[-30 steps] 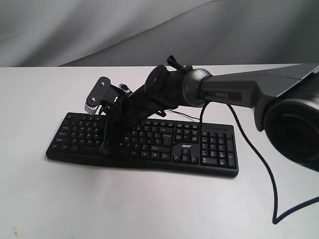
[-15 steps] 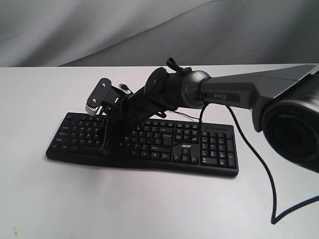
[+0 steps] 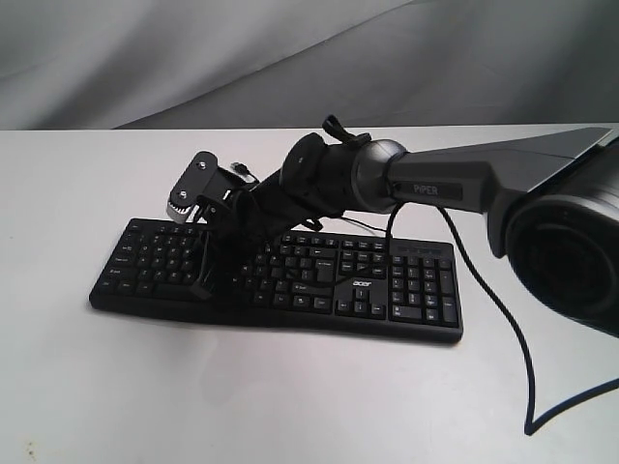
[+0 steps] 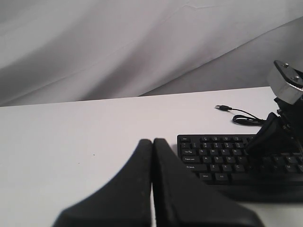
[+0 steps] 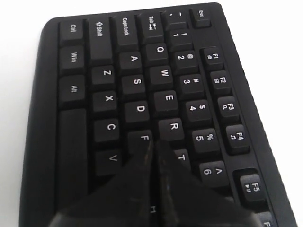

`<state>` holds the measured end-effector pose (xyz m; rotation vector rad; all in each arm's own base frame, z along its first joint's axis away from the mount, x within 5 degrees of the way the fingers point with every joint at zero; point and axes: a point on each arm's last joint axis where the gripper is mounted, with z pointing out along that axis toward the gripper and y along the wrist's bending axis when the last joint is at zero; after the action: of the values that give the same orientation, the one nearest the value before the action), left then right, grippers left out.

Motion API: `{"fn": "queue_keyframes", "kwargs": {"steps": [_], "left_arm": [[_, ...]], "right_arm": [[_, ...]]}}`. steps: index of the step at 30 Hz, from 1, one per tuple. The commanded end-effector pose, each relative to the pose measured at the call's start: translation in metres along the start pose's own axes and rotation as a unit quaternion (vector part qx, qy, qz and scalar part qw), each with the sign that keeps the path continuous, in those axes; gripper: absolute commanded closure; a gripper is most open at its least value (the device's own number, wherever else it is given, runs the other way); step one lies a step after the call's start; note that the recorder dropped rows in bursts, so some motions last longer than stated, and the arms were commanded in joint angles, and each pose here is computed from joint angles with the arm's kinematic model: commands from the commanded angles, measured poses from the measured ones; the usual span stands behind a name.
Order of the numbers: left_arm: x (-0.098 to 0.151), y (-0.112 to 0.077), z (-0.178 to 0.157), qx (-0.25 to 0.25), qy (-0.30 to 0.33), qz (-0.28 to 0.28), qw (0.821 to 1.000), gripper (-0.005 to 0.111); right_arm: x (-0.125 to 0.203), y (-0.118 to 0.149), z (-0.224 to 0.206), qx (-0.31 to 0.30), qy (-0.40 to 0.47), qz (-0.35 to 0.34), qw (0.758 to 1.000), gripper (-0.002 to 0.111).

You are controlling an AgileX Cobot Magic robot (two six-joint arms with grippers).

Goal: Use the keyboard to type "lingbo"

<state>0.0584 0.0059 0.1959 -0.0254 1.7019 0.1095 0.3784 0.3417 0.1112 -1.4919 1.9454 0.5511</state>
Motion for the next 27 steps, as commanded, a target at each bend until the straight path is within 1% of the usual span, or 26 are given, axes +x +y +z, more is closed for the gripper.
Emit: {"fn": "queue_keyframes", "kwargs": {"steps": [1,15,21,27], "left_arm": [[0.001,0.000,0.000,0.003,0.001,0.000,1.000,0.106],[0.001,0.000,0.000,0.003,0.001,0.000,1.000,0.106],[0.001,0.000,0.000,0.003,0.001,0.000,1.000,0.106],[0.001,0.000,0.000,0.003,0.001,0.000,1.000,0.106]], "right_arm": [[-0.003,-0.001,-0.001,0.003,-0.006,0.000,1.000,0.108],[0.005,0.000,0.007,-0.003,0.002,0.003,1.000,0.108],[-0.006,-0.001,-0.005,0.001,-0.010,-0.004,1.000,0.108],[-0.010,0.005,-0.010,-0.030,-0.008,-0.004,1.000,0.108]]}}
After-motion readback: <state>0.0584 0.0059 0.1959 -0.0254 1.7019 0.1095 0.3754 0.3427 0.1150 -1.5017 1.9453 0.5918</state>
